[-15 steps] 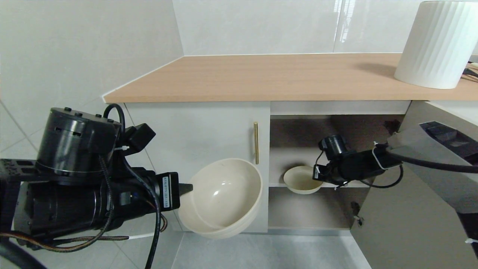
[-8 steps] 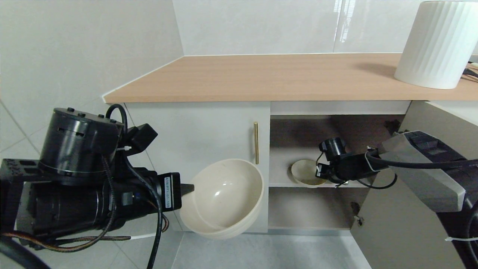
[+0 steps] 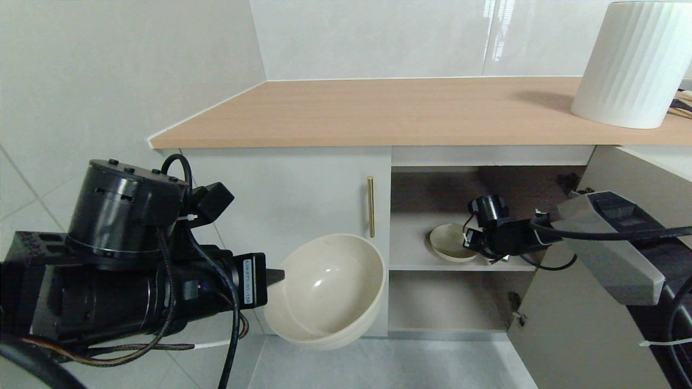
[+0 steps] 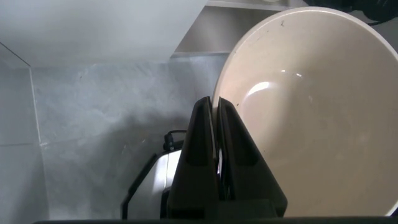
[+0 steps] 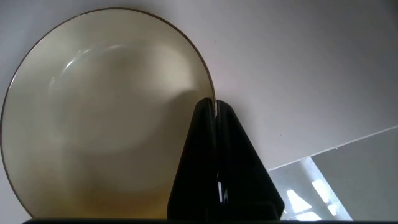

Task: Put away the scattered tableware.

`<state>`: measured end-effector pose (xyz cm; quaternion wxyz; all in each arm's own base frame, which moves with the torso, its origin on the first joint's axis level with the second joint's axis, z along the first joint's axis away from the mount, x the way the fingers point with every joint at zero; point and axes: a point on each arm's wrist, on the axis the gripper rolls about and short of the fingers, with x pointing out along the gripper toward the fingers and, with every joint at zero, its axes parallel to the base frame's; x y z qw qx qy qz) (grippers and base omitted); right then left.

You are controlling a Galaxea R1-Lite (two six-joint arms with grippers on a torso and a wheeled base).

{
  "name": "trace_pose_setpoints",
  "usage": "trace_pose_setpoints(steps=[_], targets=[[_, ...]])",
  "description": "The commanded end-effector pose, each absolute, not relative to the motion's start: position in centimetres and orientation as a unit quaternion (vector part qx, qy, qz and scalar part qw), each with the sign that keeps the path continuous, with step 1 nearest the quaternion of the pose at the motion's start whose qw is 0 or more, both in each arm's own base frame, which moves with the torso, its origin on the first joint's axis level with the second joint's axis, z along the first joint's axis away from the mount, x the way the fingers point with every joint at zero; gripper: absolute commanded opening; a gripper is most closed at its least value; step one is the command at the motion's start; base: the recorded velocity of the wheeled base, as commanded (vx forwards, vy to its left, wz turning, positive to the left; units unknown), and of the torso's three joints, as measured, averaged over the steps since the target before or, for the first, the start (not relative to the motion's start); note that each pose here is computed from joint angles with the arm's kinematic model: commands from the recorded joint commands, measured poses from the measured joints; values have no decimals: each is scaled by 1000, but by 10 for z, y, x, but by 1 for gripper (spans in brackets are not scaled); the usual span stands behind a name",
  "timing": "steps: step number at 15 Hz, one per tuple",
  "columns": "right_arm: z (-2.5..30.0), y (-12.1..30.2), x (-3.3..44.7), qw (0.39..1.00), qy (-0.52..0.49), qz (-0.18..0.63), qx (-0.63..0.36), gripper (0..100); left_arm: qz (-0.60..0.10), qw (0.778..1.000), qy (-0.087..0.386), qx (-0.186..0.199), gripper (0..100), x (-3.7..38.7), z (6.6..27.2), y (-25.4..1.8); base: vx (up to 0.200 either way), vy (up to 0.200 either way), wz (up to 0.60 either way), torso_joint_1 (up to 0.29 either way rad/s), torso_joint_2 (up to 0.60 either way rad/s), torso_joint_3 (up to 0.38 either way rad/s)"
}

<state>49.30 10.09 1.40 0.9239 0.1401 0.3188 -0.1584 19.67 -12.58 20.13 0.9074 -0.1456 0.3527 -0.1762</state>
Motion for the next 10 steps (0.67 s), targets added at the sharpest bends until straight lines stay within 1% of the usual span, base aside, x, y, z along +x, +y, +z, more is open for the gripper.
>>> trace_pose_setpoints(steps=[1, 3, 4, 10], targets=[[15, 101, 493, 925, 317, -158, 140, 0, -176, 907, 354, -145, 0, 197, 201, -126, 0, 0, 0, 0, 0, 0], [15, 101, 493, 925, 317, -159, 140, 0, -176, 907, 354, -145, 0, 197, 201, -126, 0, 0, 0, 0, 0, 0], [15, 101, 494, 925, 316, -158, 141, 100, -176, 907, 354, -145, 0, 197, 201, -126, 0, 0, 0, 0, 0, 0], [21, 103, 495, 931, 297, -154, 149, 100, -175, 906, 357, -144, 0, 201, 197, -128, 0, 0, 0, 0, 0, 0]])
